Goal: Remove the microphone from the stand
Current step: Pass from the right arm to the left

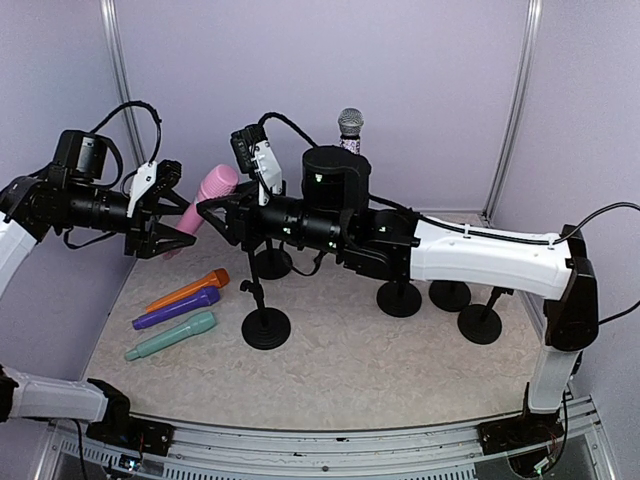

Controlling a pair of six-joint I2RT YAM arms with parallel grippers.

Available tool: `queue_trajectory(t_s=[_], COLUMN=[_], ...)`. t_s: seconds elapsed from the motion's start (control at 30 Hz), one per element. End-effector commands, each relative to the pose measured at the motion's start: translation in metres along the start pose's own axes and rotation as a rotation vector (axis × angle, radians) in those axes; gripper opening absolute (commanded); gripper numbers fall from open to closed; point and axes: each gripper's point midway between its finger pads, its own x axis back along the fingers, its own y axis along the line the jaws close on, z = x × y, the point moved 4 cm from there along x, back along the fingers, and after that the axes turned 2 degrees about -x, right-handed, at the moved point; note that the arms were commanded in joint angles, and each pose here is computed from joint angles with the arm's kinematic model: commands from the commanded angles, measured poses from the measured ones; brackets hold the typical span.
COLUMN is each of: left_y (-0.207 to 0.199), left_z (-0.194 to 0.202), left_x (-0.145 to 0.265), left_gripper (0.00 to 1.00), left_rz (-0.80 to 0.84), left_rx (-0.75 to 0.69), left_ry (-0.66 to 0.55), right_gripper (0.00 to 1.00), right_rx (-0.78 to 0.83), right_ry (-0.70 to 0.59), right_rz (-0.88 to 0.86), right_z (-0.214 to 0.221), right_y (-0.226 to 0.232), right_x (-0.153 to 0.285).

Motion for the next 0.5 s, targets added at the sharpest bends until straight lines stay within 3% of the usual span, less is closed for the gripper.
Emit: queue_trajectory(t_s=[0.0,0.1,0.17,0.23,0.3,0.47], left_y=[-0.007,-0.001,0.005,0.011,0.016,0.025], left_z=[0.012,0.017,0.023,0.033,0.048,0.102], left_x=[-0.006,-0.008,-0.011,-0.013,-0.014,-0.007], left_gripper=[0.48,0.19,0.08,0.05,0.01,0.00], left_rz=[0.023,-0.016,-0.048,-0.079,-0.104,-0.160], left_rx=[0.000,0.012,0.024,0.031,0.042,0.083], left_ry=[0.033,0.058,0.083,0.116,0.160,0.278], right_gripper=[0.00,0.02,0.23,0.44,0.56,0.67], right_rx=[-0.027,-0.022,-0.015,-0.004,0.006,0.017], right_ry=[-0.046,-0.041,-0.040,-0.042,-0.051,-0.078], right_rz=[-0.075,-0.081,-0.069,-0.040,0.013,0.155], right_z=[-0.018,-0.018,-0.020,-0.024,-0.030,-0.037], right_y=[0.011,0.012,0.011,0.008,0.003,-0.015], right_x=[-0.002,-0.001,0.001,0.005,0.013,0.043])
